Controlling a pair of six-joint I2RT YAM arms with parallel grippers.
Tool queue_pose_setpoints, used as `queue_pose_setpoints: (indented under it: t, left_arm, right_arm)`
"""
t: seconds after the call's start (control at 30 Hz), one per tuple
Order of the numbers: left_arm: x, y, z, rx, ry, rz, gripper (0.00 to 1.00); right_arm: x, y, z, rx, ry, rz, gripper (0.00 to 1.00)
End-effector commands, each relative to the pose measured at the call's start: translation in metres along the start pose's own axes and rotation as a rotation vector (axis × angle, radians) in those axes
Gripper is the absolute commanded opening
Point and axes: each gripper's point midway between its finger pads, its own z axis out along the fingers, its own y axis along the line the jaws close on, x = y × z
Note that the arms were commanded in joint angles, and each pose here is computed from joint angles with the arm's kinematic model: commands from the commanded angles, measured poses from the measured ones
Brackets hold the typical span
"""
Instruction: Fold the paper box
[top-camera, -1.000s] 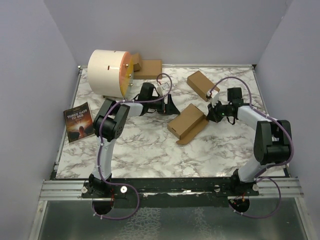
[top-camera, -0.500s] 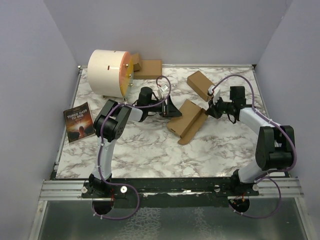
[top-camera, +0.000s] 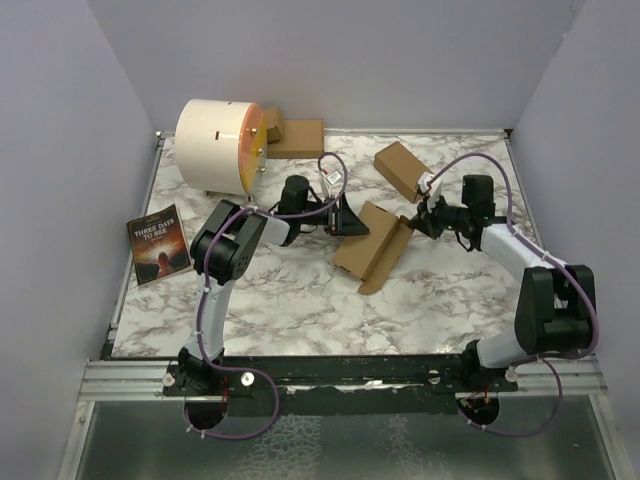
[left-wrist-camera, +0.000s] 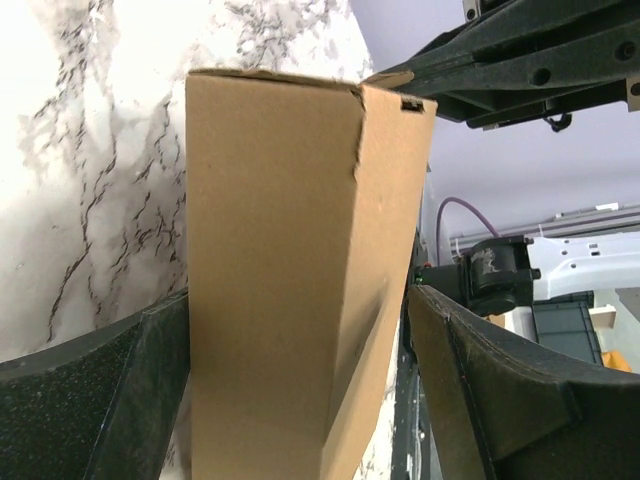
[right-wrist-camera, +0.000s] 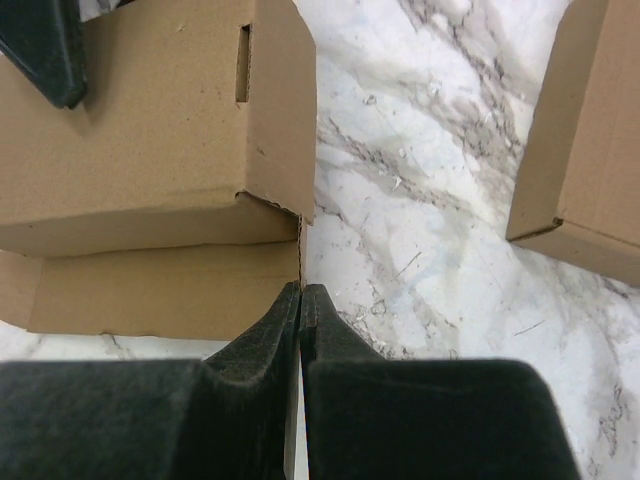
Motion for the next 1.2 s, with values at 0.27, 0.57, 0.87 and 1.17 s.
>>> queue_pose_setpoints:
  t: [0.27,0.57,0.87,1.17]
  left_arm:
    - [-0.006,-0.033,0.0,0.163,-0.05,0.073,0.62]
    - [0.001,-0.039,-0.003,0.224,-0.021,0.105,0.26]
    - [-0.008,-0.056,-0.026,0.378,-0.035,0.115,0.2]
    - [-0.004,-0.05,-0.027,0.371,0.0,0.104,0.2]
  right_arm:
    - [-0.032,0.003,-0.005,0.007,-0.134,-0.079,0.01]
    - [-0.032,0.012,-0.006,-0.037,-0.139,-0.106,0.01]
    - [-0.028,0.018,-0.013,-0.03,-0.134,-0.207,0.01]
    - [-0.043,0.032,-0.016,-0.089,-0.179,-0.289,0.01]
